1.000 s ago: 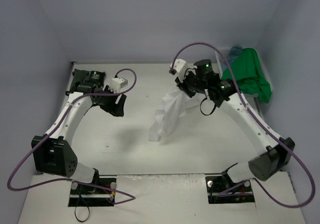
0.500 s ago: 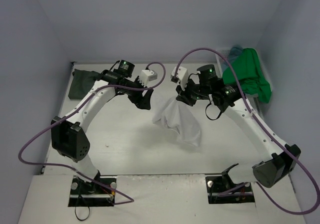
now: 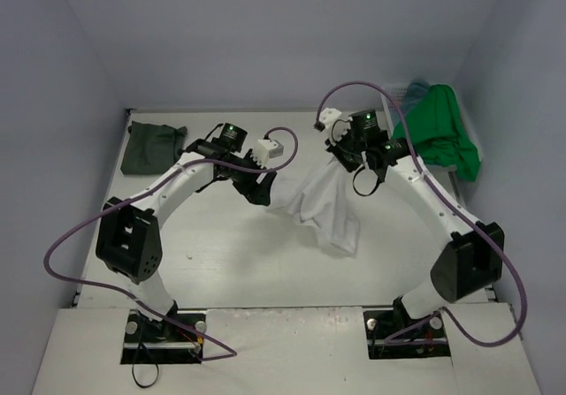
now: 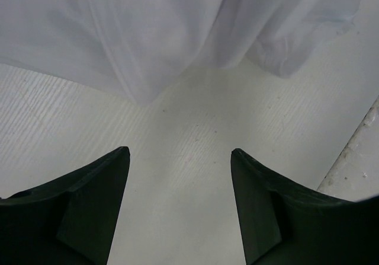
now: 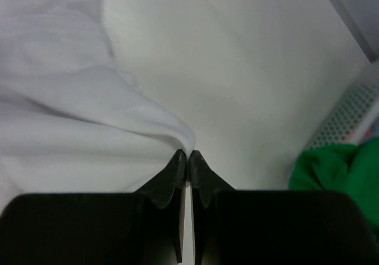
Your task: Fold and stack the t-shirts
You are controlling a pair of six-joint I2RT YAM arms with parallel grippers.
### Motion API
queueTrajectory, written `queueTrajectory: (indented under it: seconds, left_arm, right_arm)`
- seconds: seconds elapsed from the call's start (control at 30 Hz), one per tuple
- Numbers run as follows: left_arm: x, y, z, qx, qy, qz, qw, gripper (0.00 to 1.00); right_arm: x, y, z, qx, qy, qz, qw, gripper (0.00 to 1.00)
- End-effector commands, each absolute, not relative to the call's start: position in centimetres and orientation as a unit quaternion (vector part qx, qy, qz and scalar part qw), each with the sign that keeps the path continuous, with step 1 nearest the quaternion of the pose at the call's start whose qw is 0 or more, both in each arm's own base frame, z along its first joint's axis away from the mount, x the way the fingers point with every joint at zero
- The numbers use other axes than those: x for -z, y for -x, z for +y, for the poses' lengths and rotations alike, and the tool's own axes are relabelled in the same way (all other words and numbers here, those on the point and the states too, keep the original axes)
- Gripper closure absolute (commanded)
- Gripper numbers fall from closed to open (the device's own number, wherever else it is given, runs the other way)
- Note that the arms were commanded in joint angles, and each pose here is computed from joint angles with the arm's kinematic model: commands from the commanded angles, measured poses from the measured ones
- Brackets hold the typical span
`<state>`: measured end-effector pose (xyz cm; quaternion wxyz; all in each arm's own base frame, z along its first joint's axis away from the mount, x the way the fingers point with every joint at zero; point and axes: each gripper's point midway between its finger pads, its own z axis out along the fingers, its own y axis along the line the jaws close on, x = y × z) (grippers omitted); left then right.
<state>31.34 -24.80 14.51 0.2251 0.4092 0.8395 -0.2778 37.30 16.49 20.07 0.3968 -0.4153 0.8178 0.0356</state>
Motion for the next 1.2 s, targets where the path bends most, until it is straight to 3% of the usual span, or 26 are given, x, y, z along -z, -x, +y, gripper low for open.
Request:
queueTrajectory:
  seconds: [0.0, 0.17, 0.2, 0.27, 0.33, 0.37, 0.5, 0.73, 1.0, 1.17]
  left_arm:
    - [-19.7, -32.6, -25.1, 0.271, -0.415, 0.808, 0.319, 0.37]
    - [-19.9, -32.2, -24.6, 0.263, -0.414, 0.810, 0.323, 0.36]
    - [-19.8, -32.2, -24.6, 0.263, -0.414, 0.810, 0.321, 0.36]
    - [-19.9, -32.1, -24.5, 0.262, -0.413, 0.810, 0.323, 0.36]
    - [-19.8, -32.1, -24.4, 0.261, -0.411, 0.812, 0.322, 0.36]
    - [-19.6, -31.9, -24.3, 0.259, -0.412, 0.812, 0.321, 0.35]
    - [-19.5, -31.8, -24.1, 0.257, -0.412, 0.814, 0.319, 0.33]
    - [-20.3, -31.5, -23.5, 0.250, -0.410, 0.813, 0.329, 0.33]
    - [-20.9, -31.5, -21.8, 0.242, -0.400, 0.816, 0.339, 0.32]
    - [-22.0, -31.7, -19.8, 0.245, -0.379, 0.820, 0.352, 0.32]
  right_arm:
    - [-19.6, -43.2, 10.6, 0.063, 0.320, 0.847, 0.420, 1.00]
    - [-15.9, -46.8, 5.1, 0.171, 0.268, 0.866, 0.387, 1.00]
    - [-14.0, -47.1, 4.6, 0.179, 0.268, 0.873, 0.366, 0.90]
    - [-12.6, -47.1, 3.3, 0.215, 0.262, 0.876, 0.342, 0.87]
    - [-11.5, -47.0, 2.6, 0.237, 0.258, 0.878, 0.325, 0.77]
    - [-11.9, -46.1, 1.9, 0.269, 0.253, 0.873, 0.319, 0.70]
    - [-15.5, -44.8, 2.9, 0.280, 0.260, 0.854, 0.352, 0.58]
    - [-21.2, -39.8, 10.2, 0.100, 0.342, 0.843, 0.403, 0.57]
    - [-13.6, -33.0, 15.5, -0.045, 0.462, 0.832, 0.303, 0.57]
    - [-9.9, -31.7, 16.3, -0.083, 0.480, 0.835, 0.256, 0.57]
